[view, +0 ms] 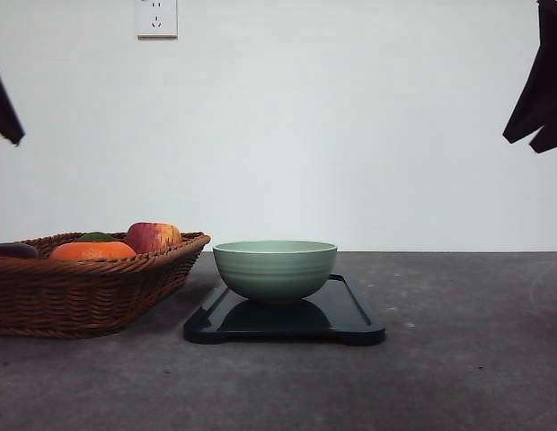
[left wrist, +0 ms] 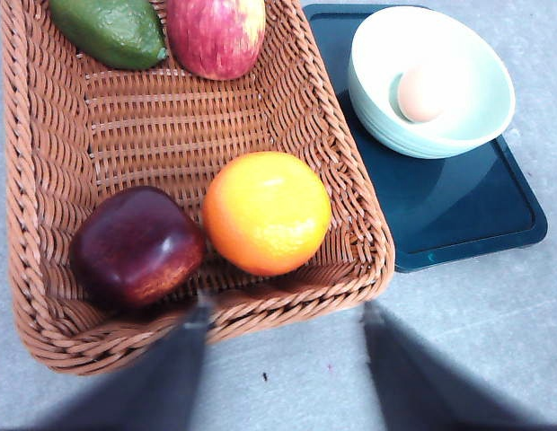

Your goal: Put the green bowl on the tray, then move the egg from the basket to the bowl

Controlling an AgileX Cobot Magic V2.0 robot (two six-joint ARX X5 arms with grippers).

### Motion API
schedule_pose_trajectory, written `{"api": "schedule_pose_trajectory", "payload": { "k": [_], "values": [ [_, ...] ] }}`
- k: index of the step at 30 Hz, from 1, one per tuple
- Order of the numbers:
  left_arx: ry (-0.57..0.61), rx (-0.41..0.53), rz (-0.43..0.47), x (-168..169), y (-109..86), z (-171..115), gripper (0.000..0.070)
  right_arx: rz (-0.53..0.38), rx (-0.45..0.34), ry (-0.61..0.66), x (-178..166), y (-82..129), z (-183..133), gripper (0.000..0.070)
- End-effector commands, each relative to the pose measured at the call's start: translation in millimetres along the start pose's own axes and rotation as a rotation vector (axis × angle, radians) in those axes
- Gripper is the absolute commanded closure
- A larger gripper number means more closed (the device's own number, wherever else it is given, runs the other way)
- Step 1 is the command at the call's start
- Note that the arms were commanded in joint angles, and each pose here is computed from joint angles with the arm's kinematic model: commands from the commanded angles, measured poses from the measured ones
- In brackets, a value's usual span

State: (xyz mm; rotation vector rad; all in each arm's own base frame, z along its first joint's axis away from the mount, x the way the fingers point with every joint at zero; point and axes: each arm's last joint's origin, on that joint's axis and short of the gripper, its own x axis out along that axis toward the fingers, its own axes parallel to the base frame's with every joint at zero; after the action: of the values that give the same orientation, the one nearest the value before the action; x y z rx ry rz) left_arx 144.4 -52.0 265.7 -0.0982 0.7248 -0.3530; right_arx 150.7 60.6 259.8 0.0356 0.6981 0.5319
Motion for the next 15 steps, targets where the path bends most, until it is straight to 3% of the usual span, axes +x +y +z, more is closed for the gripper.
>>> {"api": "schedule_pose_trajectory", "payload": {
  "k": [1, 5, 15],
  "values": [
    [-0.003, -0.009, -0.005, -0.2, -0.8, 1.6, 0.0687, 0.016, -0.013, -0.009, 0.9, 1.2, 2.2, 0.0680],
    [-0.003, -0.008, -0.005, -0.2, -0.8, 1.6, 0.0700, 0.079, -0.013, 0.000, -0.2, 3.2, 1.2, 0.0681],
    [-0.004, -0.008, -0.005, -0.2, -0.8, 1.7, 0.0700, 0.081, -0.021, -0.028, -0.4, 3.4, 3.9, 0.0681]
  ]
}}
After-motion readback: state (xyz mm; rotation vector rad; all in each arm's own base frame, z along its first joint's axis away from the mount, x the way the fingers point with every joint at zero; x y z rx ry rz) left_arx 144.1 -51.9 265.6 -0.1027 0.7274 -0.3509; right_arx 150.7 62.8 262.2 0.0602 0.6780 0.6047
